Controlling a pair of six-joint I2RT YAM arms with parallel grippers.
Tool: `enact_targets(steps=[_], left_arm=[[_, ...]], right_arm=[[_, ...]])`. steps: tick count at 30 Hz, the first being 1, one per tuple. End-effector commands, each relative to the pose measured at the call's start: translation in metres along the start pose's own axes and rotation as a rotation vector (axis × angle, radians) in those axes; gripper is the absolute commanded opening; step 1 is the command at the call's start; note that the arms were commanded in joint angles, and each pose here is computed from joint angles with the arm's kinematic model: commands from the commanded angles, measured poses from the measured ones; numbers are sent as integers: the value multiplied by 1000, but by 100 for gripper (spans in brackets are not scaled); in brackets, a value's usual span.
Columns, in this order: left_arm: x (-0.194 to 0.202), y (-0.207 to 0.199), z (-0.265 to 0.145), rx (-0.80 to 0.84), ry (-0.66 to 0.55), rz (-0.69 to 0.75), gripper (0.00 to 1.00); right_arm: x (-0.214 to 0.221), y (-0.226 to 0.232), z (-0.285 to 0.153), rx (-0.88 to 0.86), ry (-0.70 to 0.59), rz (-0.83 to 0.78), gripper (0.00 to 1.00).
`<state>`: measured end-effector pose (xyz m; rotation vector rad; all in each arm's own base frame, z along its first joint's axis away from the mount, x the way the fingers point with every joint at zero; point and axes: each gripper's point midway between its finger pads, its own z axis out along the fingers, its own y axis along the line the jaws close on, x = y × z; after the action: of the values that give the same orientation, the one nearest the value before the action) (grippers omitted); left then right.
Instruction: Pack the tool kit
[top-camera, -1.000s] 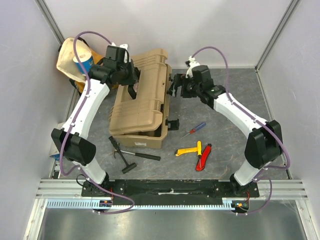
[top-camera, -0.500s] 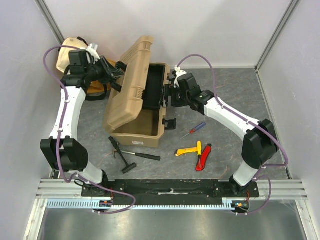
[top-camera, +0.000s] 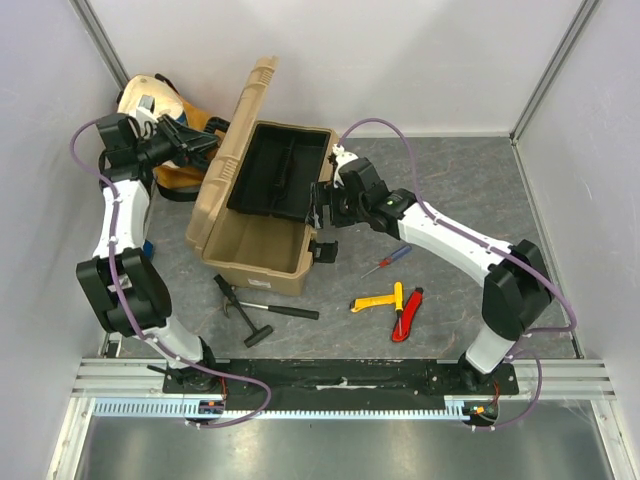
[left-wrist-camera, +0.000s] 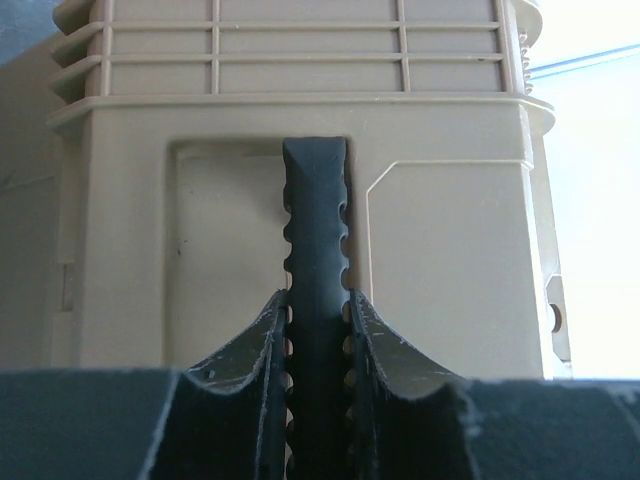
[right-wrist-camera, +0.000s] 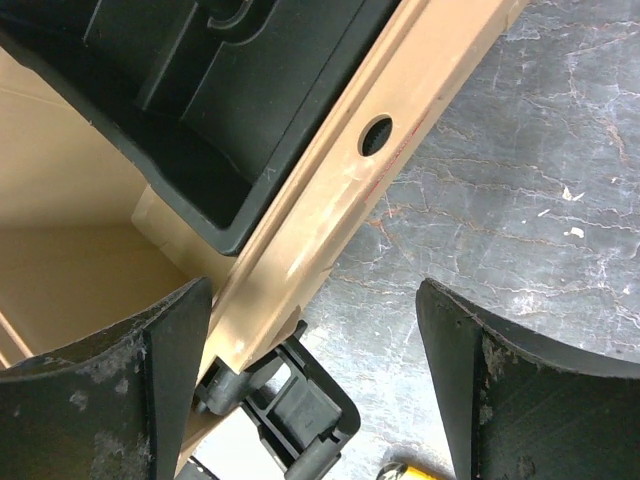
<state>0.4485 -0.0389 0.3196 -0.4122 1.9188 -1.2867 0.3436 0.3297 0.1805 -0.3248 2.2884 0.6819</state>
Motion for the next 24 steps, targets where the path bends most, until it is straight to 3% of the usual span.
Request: enact_targets(steps=[1, 11, 20, 24], left_arm=[[-52, 8, -8, 71, -154, 156, 2], [-57, 57, 1, 81, -99, 85, 2], [-64, 65, 10, 118, -61, 64, 2], [-61, 67, 12, 134, -45, 59, 21]], right_arm=[[14, -16, 11, 105, 55, -12, 88], [11, -103, -3, 491, -10, 87, 78], [15, -177, -34, 637, -27, 193, 75], [3, -177, -38, 621, -65, 213, 75]])
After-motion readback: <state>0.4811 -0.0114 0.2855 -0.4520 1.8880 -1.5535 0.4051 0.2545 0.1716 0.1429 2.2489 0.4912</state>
